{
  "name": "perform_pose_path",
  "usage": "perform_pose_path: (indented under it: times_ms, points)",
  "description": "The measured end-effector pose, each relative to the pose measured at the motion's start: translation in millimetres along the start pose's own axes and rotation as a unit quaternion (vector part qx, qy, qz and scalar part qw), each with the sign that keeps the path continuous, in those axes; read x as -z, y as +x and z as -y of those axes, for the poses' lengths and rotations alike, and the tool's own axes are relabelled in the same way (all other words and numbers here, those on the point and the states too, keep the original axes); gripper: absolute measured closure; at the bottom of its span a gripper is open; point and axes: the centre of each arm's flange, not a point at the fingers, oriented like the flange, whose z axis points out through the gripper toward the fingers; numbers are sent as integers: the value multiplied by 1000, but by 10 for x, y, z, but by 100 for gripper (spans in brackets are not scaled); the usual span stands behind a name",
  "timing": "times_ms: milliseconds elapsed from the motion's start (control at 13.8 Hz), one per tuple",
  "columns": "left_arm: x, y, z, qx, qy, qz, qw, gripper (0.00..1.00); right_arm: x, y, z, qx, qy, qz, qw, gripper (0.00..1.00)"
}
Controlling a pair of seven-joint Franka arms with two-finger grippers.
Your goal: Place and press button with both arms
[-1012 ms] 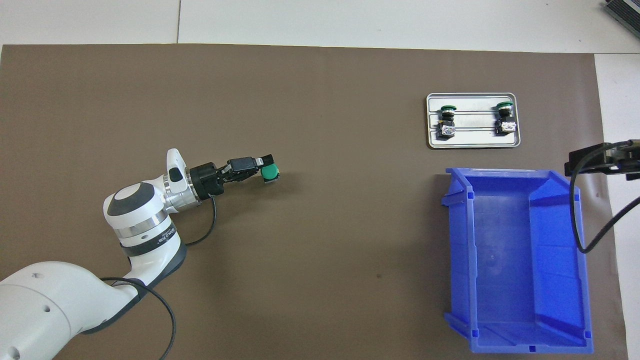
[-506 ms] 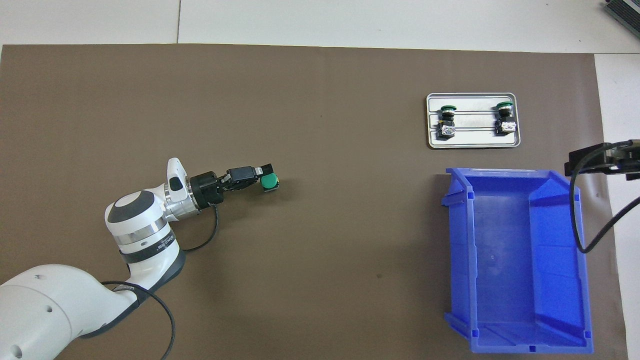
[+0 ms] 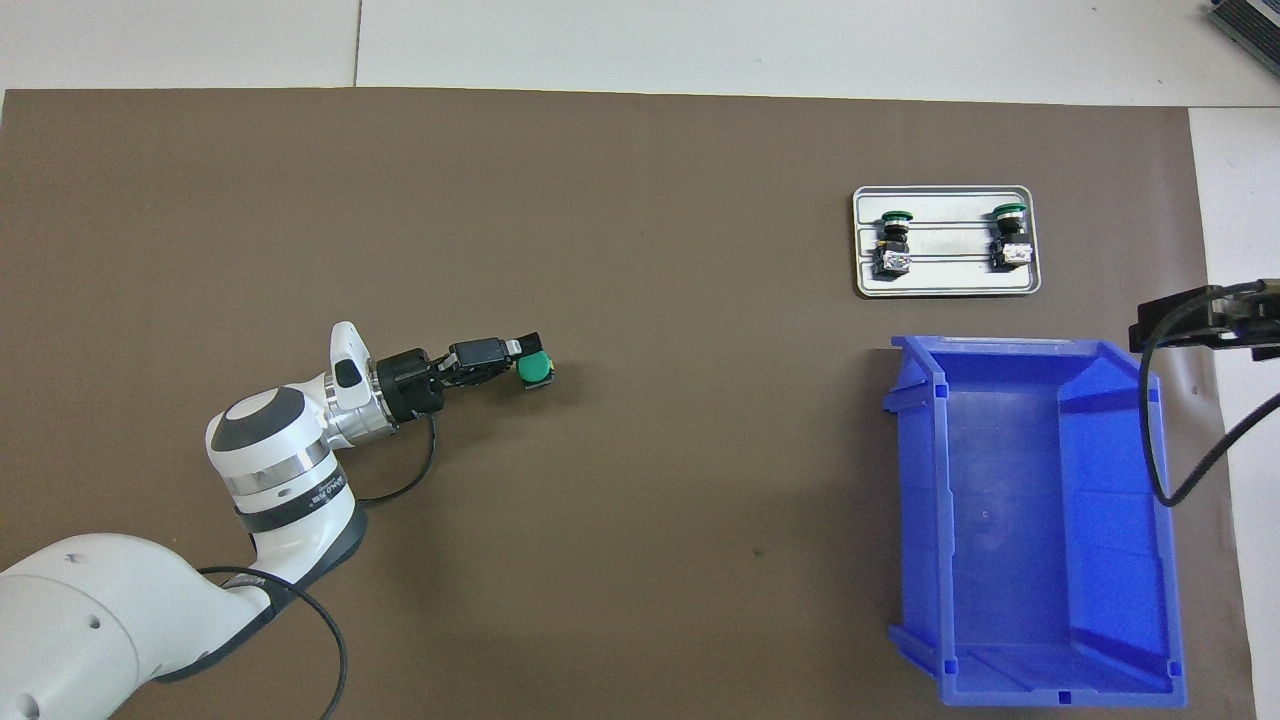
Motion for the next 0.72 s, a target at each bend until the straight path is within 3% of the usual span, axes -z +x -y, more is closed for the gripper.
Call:
perform_pose_path:
  times_ms: [651, 723]
  points:
    - [72, -1, 23, 4, 2, -6, 1000, 94, 0, 0, 0, 0, 0, 0, 1000, 0]
    - [72, -2, 23, 4, 2, -6, 1000, 86, 0, 0, 0, 0, 0, 0, 1000, 0]
